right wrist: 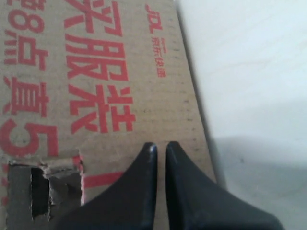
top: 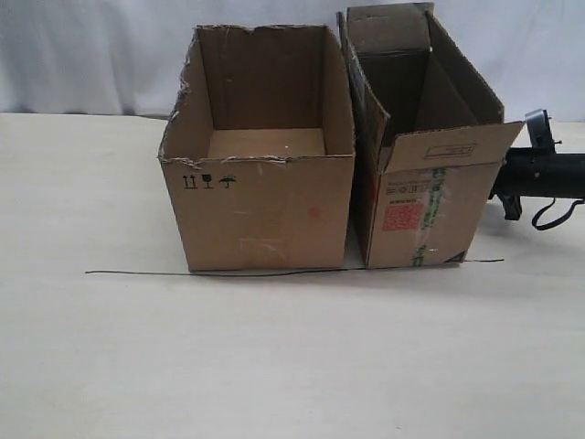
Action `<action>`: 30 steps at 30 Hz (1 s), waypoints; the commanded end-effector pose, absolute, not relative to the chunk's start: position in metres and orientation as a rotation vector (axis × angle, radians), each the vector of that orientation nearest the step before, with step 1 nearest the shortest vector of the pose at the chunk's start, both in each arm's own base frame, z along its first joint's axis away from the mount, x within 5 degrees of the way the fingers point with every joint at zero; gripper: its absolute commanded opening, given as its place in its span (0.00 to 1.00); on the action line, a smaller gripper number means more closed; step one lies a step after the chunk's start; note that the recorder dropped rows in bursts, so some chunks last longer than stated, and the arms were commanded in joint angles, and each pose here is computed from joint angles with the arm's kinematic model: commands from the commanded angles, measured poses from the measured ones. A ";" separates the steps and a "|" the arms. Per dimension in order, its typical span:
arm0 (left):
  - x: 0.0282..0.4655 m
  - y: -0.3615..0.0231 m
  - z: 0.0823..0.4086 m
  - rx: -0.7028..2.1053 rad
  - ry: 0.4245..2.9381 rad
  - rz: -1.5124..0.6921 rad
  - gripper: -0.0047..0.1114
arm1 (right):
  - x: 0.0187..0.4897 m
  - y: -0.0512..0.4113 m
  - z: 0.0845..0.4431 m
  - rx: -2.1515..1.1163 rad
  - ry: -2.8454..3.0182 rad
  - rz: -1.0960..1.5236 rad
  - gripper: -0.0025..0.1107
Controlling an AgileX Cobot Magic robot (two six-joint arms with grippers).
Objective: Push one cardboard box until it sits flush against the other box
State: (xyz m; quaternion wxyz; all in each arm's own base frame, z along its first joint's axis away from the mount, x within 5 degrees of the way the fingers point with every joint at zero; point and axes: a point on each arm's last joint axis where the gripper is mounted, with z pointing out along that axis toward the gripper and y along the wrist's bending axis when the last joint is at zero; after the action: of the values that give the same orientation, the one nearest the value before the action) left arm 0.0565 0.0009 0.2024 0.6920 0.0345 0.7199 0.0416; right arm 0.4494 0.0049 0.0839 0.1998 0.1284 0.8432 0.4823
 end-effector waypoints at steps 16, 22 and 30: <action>0.056 0.000 0.202 0.078 1.603 0.083 0.04 | 0.453 0.029 0.087 0.458 2.360 1.430 0.07; 0.056 0.000 0.202 0.078 1.603 0.083 0.04 | 0.455 0.016 0.096 0.489 2.323 1.400 0.07; 0.056 0.000 0.202 0.078 1.603 0.083 0.04 | 0.440 -0.079 0.172 0.499 2.229 1.148 0.07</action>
State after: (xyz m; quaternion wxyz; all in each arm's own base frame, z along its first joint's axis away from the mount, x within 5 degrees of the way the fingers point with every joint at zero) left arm 0.0565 0.0009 0.2024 0.6920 0.0345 0.7199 0.0416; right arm 0.4494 -0.0458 0.1382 0.2508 0.1944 0.8293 0.4600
